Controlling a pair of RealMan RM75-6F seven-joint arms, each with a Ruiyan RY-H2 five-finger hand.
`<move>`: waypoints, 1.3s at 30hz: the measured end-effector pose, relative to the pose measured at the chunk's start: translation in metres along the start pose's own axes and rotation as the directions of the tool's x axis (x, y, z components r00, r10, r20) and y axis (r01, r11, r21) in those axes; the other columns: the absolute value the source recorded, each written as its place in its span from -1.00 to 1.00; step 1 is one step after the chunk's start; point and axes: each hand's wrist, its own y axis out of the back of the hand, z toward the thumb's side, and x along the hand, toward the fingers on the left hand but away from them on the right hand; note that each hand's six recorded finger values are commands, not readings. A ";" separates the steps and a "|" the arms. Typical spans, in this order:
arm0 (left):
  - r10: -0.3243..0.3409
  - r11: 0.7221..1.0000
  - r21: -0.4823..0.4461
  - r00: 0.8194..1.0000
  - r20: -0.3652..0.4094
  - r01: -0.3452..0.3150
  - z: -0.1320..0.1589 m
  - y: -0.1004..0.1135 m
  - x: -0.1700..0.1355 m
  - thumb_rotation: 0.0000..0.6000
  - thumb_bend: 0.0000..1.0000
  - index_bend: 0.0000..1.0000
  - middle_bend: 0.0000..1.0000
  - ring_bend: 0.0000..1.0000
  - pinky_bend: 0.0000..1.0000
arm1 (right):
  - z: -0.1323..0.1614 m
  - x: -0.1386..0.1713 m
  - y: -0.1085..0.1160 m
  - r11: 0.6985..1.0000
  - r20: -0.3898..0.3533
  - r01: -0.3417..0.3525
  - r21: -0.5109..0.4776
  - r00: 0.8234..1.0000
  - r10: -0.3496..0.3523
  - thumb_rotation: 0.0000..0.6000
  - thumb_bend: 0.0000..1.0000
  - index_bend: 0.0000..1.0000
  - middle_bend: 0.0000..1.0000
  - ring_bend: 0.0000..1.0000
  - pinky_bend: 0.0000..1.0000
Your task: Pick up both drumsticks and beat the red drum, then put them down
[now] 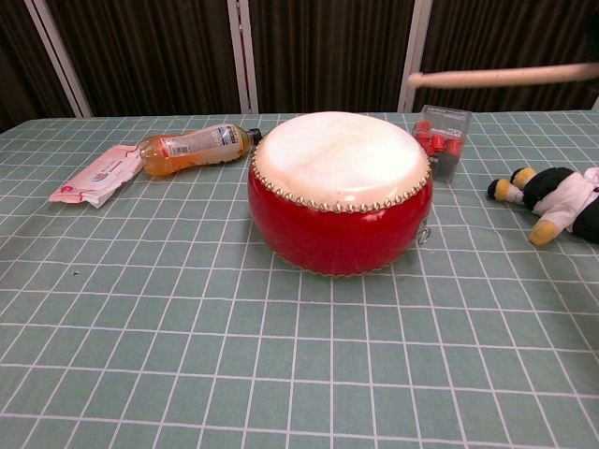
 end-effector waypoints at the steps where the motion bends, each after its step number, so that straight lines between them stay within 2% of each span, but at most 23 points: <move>1: 0.002 1.000 0.003 1.000 0.004 -0.002 0.003 0.000 0.000 1.00 0.12 0.52 1.00 1.00 1.00 | -0.006 0.002 0.005 1.000 0.013 0.009 -0.024 1.000 -0.009 1.00 0.08 0.94 1.00 1.00 1.00; 4: 0.014 1.000 0.004 1.000 0.014 -0.014 0.016 0.001 -0.001 1.00 0.12 0.52 1.00 1.00 1.00 | -0.024 0.010 0.014 0.996 0.044 0.022 -0.086 0.999 -0.018 1.00 0.08 0.94 1.00 1.00 1.00; 8: 0.007 1.000 0.017 0.999 0.032 -0.007 0.035 -0.004 -0.001 1.00 0.12 0.52 1.00 1.00 1.00 | -0.039 0.022 0.012 0.989 0.056 0.017 -0.146 0.998 -0.009 1.00 0.08 0.94 1.00 1.00 1.00; 14: -0.024 0.999 0.038 0.998 0.064 0.021 0.071 -0.022 0.002 1.00 0.11 0.52 1.00 1.00 1.00 | -0.055 0.028 0.009 0.979 0.061 0.011 -0.203 0.998 0.002 1.00 0.08 0.94 1.00 1.00 1.00; 25: -0.047 0.999 -0.003 0.990 0.133 0.048 0.135 -0.058 0.016 1.00 0.12 0.53 1.00 1.00 1.00 | -0.079 0.023 0.004 0.958 0.087 0.000 -0.286 0.996 0.026 1.00 0.08 0.94 1.00 1.00 1.00; 30: -0.107 0.992 0.088 0.984 0.142 0.095 0.146 -0.083 0.019 1.00 0.12 0.53 1.00 1.00 1.00 | -0.082 0.020 0.001 0.955 0.086 -0.015 -0.296 0.995 0.043 1.00 0.08 0.94 1.00 1.00 1.00; 33: -0.177 0.970 0.188 0.978 0.113 0.153 0.142 -0.104 0.019 1.00 0.13 0.54 1.00 1.00 1.00 | -0.084 0.019 -0.002 0.955 0.089 -0.026 -0.296 0.994 0.055 1.00 0.08 0.94 1.00 1.00 1.00; 35: -0.240 0.940 0.265 0.968 0.072 0.214 0.134 -0.120 0.017 1.00 0.13 0.54 1.00 1.00 1.00 | -0.085 0.019 -0.004 0.955 0.091 -0.032 -0.294 0.994 0.061 1.00 0.08 0.94 1.00 1.00 1.00; 39: -0.367 0.854 0.381 0.929 -0.043 0.355 0.118 -0.146 0.010 1.00 0.13 0.54 1.00 1.00 1.00 | -0.086 0.019 -0.006 0.956 0.093 -0.037 -0.290 0.993 0.067 1.00 0.08 0.94 1.00 1.00 1.00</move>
